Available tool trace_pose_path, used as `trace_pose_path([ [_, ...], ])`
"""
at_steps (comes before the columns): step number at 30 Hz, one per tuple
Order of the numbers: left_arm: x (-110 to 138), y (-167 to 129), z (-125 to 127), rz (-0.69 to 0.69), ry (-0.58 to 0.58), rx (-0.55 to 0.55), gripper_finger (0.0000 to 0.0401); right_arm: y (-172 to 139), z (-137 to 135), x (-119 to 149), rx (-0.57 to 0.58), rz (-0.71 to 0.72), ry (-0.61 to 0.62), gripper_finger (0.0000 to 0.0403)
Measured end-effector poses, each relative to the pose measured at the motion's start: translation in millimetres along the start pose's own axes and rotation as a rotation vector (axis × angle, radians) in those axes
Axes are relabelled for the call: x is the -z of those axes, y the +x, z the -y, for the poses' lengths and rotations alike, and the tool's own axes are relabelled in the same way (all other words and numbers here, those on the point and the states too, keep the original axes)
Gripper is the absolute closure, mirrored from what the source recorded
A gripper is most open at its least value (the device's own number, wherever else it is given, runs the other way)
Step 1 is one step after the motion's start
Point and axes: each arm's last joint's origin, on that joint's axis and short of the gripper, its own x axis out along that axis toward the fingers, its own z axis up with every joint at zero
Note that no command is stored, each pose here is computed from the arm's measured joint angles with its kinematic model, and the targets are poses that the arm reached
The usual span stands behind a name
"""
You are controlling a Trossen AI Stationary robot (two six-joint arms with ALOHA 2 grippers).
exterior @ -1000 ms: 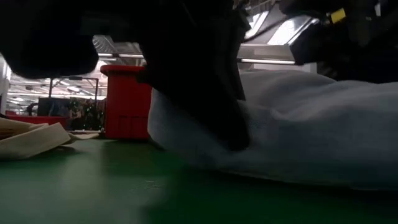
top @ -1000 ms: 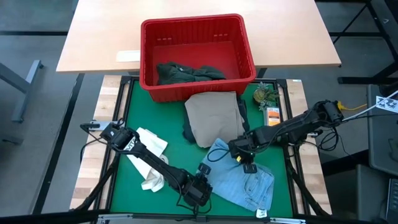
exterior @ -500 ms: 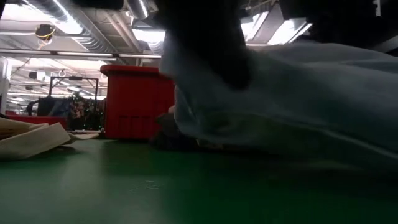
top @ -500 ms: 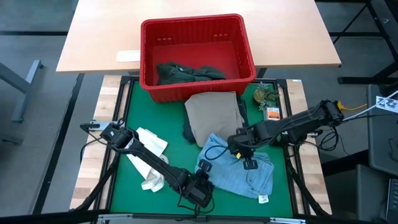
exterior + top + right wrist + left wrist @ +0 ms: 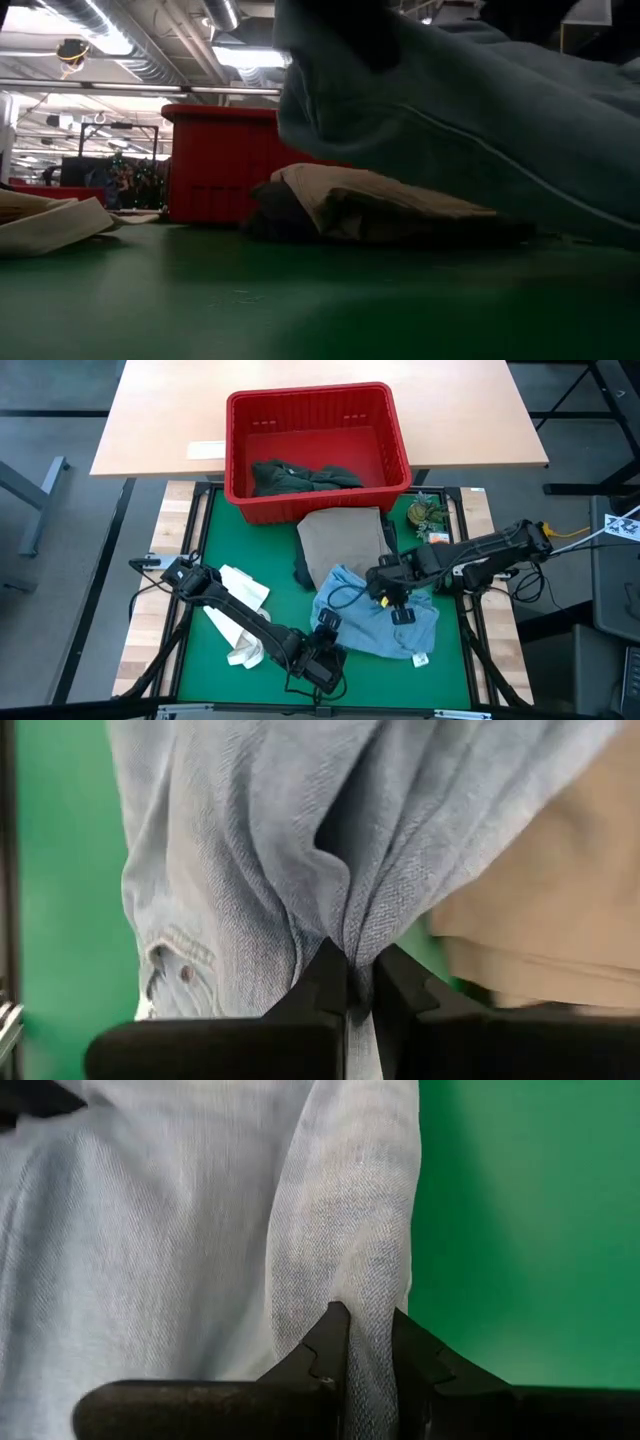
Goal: Fold laundry
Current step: Stack the blue pants on the brown shorts
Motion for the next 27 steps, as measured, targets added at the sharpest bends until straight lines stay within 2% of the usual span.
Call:
trace_pose_path([
  [7, 2.9, -7.6, -14.4, -0.057, 0.024, -0.092, 0.0369, -19.5, 27.9, -7.7, 0.077, 0.054, 0.01, 0.0385],
  [14, 8.0, 2.3, -36.3, -0.118, -0.003, -0.167, 0.0369, -31.3, 58.4, -10.0, 0.116, 0.089, 0.004, 0.0385],
  [22, 12.1, 19.3, -62.8, -0.158, -0.046, -0.241, 0.0369, -54.1, 86.8, -6.1, 0.154, 0.095, 0.005, 0.0385],
  [27, 12.6, 21.0, -84.6, -0.138, -0.114, -0.269, 0.0369, -73.8, 99.9, -2.1, 0.176, 0.102, 0.01, 0.0385],
])
